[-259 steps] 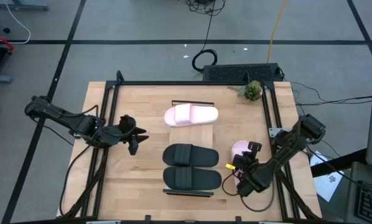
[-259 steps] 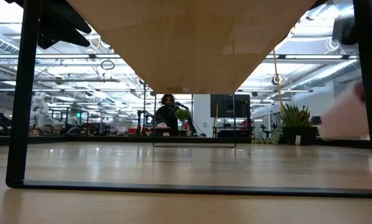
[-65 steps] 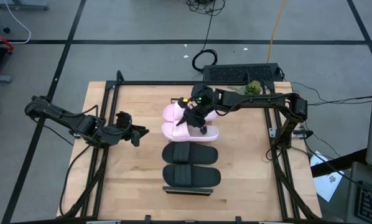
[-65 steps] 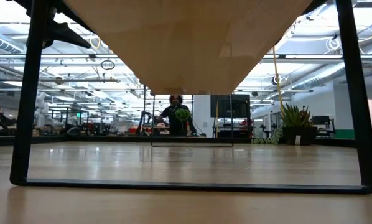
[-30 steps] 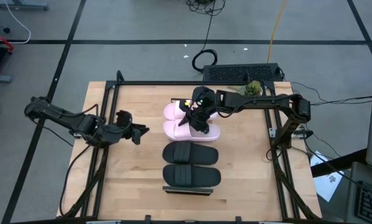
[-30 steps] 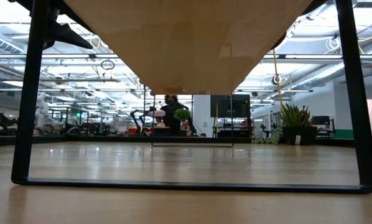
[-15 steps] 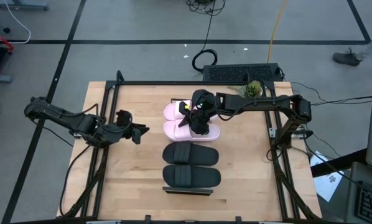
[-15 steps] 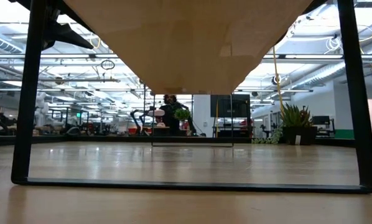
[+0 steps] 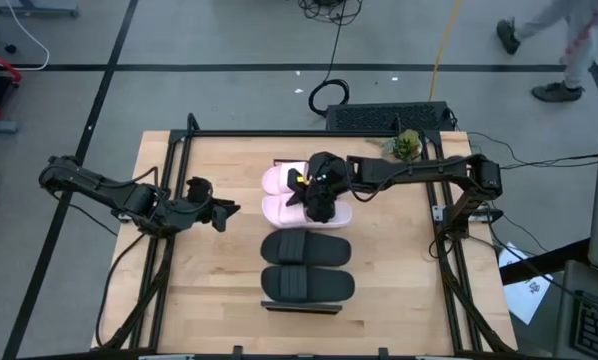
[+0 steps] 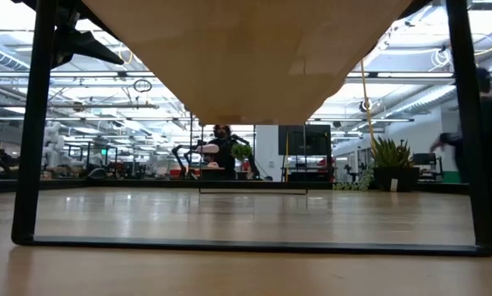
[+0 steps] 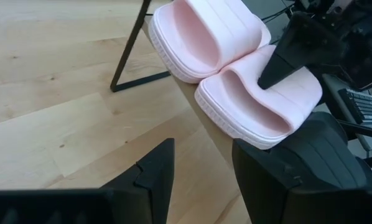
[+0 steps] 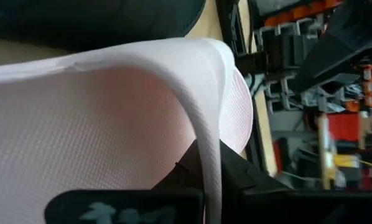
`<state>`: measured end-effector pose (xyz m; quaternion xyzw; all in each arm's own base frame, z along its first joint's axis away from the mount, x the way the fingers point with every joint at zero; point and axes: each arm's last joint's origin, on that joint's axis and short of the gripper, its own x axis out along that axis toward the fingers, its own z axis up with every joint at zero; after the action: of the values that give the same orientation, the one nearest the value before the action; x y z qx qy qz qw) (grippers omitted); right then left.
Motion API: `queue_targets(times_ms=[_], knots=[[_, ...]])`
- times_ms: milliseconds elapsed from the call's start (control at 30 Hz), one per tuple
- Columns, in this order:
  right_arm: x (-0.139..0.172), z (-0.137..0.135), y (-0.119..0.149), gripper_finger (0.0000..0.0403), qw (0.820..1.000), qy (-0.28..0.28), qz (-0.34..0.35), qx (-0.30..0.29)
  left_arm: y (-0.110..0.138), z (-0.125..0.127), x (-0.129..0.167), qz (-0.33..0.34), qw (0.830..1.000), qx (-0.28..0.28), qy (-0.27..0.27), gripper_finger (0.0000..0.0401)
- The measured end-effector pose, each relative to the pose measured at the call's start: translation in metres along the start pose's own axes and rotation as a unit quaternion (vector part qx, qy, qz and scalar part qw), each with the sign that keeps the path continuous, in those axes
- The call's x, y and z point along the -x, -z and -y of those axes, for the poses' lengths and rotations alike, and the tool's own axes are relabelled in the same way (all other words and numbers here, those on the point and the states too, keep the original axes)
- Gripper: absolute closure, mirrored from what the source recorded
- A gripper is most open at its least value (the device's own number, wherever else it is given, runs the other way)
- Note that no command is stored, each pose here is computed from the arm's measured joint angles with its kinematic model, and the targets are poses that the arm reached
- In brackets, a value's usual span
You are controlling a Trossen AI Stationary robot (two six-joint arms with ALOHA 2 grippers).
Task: Pick and place slides into the shelf
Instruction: Put the pink slipper on the shelf
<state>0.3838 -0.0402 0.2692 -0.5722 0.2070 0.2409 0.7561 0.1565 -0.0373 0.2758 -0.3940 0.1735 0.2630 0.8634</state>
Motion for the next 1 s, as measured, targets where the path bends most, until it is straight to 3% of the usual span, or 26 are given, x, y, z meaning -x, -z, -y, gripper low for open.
queue_targets(times_ms=[233, 1000], knots=[[0.000, 0.003, -0.001, 0.0403, 1.000, 0.018, -0.004, 0.012, -0.001, 0.002, 0.000, 0.004, 1.000, 0.006, 0.009, 0.0240], [-0.005, -0.006, -0.025, 0.0403, 0.995, -0.006, -0.035, 0.098, -0.002, 0.004, 0.000, 0.009, 1.000, 0.000, 0.018, 0.0240]])
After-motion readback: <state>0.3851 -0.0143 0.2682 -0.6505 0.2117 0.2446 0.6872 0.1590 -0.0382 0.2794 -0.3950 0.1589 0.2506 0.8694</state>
